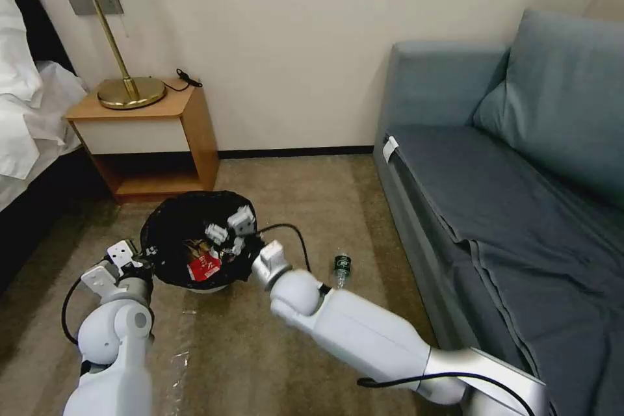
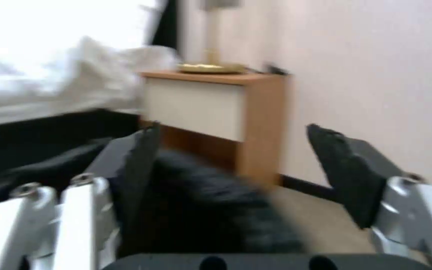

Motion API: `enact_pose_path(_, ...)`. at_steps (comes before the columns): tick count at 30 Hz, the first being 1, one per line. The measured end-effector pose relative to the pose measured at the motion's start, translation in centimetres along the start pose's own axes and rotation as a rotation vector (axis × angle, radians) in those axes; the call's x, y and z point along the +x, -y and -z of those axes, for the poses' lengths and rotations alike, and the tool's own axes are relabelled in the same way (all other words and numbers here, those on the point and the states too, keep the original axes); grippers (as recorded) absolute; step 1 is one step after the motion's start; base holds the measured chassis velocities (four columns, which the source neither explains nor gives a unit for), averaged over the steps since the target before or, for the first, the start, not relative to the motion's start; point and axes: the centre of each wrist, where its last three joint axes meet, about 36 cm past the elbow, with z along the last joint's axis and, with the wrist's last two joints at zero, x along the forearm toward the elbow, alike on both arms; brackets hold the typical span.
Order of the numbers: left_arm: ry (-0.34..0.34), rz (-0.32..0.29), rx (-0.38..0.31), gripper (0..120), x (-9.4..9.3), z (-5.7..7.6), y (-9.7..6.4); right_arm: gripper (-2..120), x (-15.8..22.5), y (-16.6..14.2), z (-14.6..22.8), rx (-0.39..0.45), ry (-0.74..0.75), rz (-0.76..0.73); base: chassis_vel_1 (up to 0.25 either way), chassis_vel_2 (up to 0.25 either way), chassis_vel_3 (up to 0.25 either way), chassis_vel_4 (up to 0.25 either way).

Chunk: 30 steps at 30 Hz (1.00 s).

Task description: Pick up the trash bin, then pick up the garbage on the floor and place it into the trash bin.

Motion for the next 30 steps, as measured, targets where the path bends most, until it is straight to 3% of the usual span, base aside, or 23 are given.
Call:
enact_pose_path(2,0.003,0.002,-0.004,3,-0.1,0.0,-0.1,90,-1.0,1.9,1.8,0.002,-0.069,-0.172,0.000,0.000,0.000,0.000)
enact_pose_path(3,0.003,0.002,-0.004,3,-0.1,0.0,-0.1,90,-1.0,1.9,1.8,0.002,-0.069,-0.172,0.000,0.000,0.000,0.000)
enact_pose_path(6,0.009,0.007,-0.009,3,-0.1,0.2,-0.4,99,-1.7,4.6,2.1,0.039,-0.173,-0.369,0.000,0.000,0.000,0.000)
enact_pose_path(12,0.014,0.012,-0.013,3,0.0,0.2,-0.7,100,-1.5,6.3,0.3,0.044,-0.252,-0.462,0.000,0.000,0.000,0.000)
enact_pose_path(14,0.015,0.016,-0.017,3,0.1,0.2,-1.0,100,-1.2,7.2,-1.5,0.018,-0.368,-0.543,0.000,0.000,0.000,0.000)
enact_pose_path(20,0.019,0.020,-0.024,3,0.6,0.3,-1.1,100,-0.9,8.1,-3.8,-0.068,-0.513,-0.614,0.000,0.000,0.000,0.000)
enact_pose_path(30,0.009,0.019,-0.033,3,1.1,0.1,-0.9,100,0.6,11.1,-7.6,-0.014,-0.679,-0.708,0.000,0.000,0.000,0.000)
